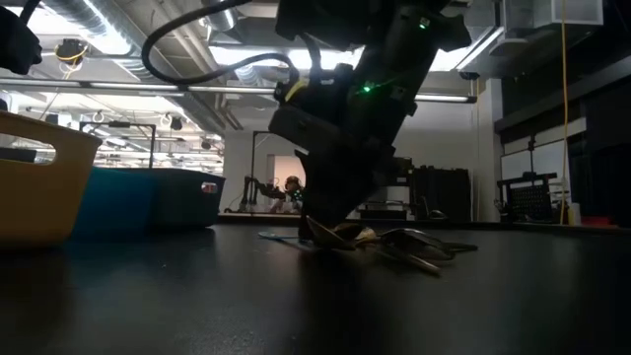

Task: Sort silverware by color (type)
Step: Put the blue spoon into the black bin

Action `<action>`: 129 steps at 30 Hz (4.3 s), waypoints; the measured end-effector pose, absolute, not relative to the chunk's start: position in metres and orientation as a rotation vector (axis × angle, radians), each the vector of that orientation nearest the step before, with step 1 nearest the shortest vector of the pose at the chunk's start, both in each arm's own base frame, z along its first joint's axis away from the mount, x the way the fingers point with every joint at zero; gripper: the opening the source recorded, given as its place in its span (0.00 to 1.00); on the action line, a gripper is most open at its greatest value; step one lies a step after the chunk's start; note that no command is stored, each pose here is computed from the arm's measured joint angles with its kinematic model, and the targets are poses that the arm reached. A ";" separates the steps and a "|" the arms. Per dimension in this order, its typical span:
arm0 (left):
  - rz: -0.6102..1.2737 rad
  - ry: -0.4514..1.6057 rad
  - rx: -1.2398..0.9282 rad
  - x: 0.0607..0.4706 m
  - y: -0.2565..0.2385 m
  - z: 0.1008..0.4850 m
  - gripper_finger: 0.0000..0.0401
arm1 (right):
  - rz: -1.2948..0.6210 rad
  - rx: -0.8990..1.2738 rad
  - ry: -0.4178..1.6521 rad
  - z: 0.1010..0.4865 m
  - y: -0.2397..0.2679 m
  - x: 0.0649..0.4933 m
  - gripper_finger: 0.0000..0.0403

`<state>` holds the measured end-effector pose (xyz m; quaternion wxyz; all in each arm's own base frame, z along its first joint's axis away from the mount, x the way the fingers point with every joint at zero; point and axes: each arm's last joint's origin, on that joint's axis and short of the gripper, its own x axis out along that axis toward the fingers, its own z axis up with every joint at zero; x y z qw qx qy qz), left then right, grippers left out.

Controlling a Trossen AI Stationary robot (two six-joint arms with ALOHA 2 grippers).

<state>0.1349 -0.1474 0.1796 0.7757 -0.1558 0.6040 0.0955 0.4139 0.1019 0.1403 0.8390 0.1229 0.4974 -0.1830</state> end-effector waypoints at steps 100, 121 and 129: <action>0.351 0.778 -0.867 0.181 -0.165 0.299 0.18 | -0.126 -0.233 0.576 0.223 0.213 0.426 0.00; 0.347 0.782 -0.859 0.181 -0.165 0.299 0.18 | -0.100 -0.237 0.591 0.222 0.216 0.424 0.00; 0.347 0.782 -0.858 0.181 -0.165 0.299 0.18 | -0.102 -0.230 0.560 0.225 0.220 0.424 0.00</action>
